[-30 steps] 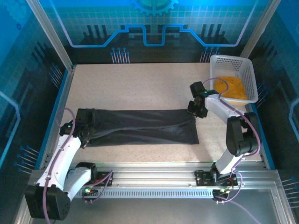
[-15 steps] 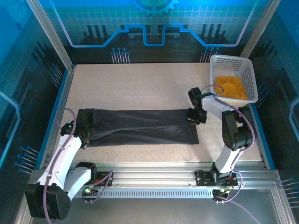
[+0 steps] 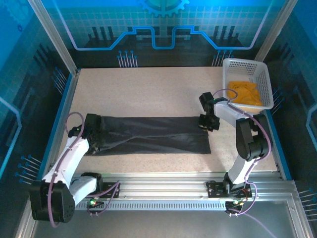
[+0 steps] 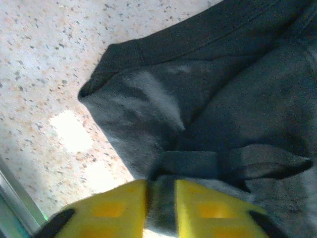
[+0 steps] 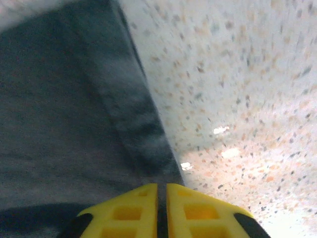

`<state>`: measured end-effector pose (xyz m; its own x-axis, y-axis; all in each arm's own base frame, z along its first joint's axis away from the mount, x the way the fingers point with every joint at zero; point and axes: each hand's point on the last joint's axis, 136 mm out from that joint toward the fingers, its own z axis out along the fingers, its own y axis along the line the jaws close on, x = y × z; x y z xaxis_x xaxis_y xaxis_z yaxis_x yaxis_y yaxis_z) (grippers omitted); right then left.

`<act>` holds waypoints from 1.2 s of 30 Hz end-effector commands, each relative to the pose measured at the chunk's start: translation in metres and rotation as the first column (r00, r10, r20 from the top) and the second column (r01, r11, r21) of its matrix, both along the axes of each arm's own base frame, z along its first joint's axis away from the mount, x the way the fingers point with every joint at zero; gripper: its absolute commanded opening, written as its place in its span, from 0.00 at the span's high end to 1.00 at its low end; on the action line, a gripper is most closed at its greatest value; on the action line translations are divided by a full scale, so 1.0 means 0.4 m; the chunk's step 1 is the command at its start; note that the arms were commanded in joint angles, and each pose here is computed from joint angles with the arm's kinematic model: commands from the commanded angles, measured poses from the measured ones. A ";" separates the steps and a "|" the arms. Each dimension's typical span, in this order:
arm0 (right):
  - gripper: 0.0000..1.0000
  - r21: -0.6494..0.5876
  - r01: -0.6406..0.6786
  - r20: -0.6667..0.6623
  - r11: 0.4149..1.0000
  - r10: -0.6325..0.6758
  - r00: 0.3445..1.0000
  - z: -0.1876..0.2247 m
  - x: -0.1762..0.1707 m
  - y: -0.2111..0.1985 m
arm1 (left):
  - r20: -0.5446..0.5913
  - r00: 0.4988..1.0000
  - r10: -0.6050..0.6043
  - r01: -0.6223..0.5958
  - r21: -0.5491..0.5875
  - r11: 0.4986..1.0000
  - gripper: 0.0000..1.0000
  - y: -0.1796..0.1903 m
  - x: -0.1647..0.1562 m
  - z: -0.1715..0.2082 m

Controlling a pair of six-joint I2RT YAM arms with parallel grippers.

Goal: Fold and stack the t-shirts

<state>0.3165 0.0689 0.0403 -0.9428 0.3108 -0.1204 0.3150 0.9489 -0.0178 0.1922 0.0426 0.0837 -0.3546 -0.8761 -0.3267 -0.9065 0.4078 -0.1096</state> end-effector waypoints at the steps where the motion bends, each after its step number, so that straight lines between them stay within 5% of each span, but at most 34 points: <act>1: 0.83 -0.028 -0.064 0.075 0.998 0.066 0.995 0.070 0.033 0.034 | 0.046 0.999 -0.020 0.020 -0.008 1.000 0.57 -0.008 0.031 0.059; 5: 0.80 0.013 -0.135 0.089 0.991 0.133 0.987 0.069 0.063 0.112 | 0.163 0.984 -0.074 0.062 0.081 0.995 0.49 0.027 0.135 0.157; 7: 0.78 0.059 -0.146 0.074 0.987 0.142 0.987 0.046 0.071 0.145 | 0.225 0.973 -0.055 0.048 0.038 0.998 0.48 0.053 0.207 0.162; 11: 0.76 0.111 -0.049 -0.024 0.993 0.052 0.998 -0.024 0.078 0.131 | 0.291 0.957 0.012 0.027 -0.132 0.991 0.51 0.108 0.334 0.086; 16: 0.76 0.097 0.034 -0.147 0.995 -0.019 0.989 -0.088 0.093 0.074 | 0.249 0.967 -0.053 0.099 -0.178 0.979 0.48 0.154 0.420 -0.003; 21: 0.76 0.093 0.044 -0.179 0.995 -0.027 0.983 -0.095 0.119 0.054 | 0.346 0.932 -0.107 0.189 -0.213 0.959 0.47 0.160 0.487 -0.031; 30: 0.76 0.082 0.067 -0.197 0.994 -0.050 0.979 -0.097 0.123 0.045 | 0.213 0.960 -0.180 0.224 -0.205 0.953 0.68 0.176 0.473 -0.095; 36: 0.76 0.066 0.068 -0.200 0.996 -0.053 0.978 -0.093 0.127 0.038 | 0.134 0.975 -0.176 0.197 -0.161 0.967 0.71 0.204 0.447 -0.103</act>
